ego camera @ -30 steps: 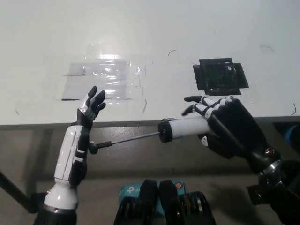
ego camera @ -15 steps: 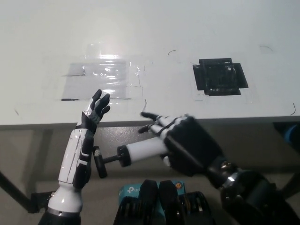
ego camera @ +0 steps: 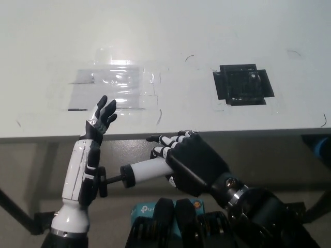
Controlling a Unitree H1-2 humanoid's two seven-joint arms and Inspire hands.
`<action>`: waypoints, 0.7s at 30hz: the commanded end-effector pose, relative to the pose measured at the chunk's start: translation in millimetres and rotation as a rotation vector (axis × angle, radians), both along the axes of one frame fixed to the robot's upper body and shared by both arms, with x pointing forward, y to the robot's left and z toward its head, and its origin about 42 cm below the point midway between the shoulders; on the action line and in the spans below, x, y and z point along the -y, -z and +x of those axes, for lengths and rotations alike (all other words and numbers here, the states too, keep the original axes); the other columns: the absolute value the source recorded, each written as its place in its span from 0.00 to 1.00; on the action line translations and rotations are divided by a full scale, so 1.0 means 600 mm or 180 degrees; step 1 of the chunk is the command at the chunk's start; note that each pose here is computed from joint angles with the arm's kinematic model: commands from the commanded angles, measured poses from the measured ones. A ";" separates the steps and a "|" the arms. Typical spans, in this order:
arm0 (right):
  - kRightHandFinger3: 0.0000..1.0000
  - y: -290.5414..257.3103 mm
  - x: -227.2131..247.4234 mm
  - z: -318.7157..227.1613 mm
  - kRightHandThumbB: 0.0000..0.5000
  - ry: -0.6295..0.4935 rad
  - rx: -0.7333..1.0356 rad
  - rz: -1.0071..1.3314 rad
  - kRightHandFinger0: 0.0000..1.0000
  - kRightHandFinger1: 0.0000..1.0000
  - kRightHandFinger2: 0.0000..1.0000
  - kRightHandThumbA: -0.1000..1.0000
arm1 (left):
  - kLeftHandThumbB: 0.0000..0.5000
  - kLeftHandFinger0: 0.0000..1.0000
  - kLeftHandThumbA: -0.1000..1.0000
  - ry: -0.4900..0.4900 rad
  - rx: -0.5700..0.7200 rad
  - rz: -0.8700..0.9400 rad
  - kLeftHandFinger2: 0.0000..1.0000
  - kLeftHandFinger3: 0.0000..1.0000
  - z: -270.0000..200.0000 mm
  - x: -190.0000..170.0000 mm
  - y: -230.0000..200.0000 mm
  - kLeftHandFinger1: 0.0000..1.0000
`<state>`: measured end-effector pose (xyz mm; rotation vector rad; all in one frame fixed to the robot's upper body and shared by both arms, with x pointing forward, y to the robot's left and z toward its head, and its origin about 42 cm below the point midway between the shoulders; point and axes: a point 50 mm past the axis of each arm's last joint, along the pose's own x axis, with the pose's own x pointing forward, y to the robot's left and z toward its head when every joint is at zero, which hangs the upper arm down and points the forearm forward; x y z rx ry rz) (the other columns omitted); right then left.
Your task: The robot uses right hand to pick up a small white air pumper and uses its left hand to compress it, and then puts it on the desk
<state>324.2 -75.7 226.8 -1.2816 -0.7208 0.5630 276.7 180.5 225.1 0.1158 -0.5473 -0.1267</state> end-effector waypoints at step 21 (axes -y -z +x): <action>0.80 -0.093 0.208 0.072 0.38 0.0759 0.0282 0.0298 0.00 0.48 0.85 0.00 | 0.42 1.00 1.00 -0.0753 -0.0244 0.0133 1.00 1.00 -0.095 -0.180 0.074 1.00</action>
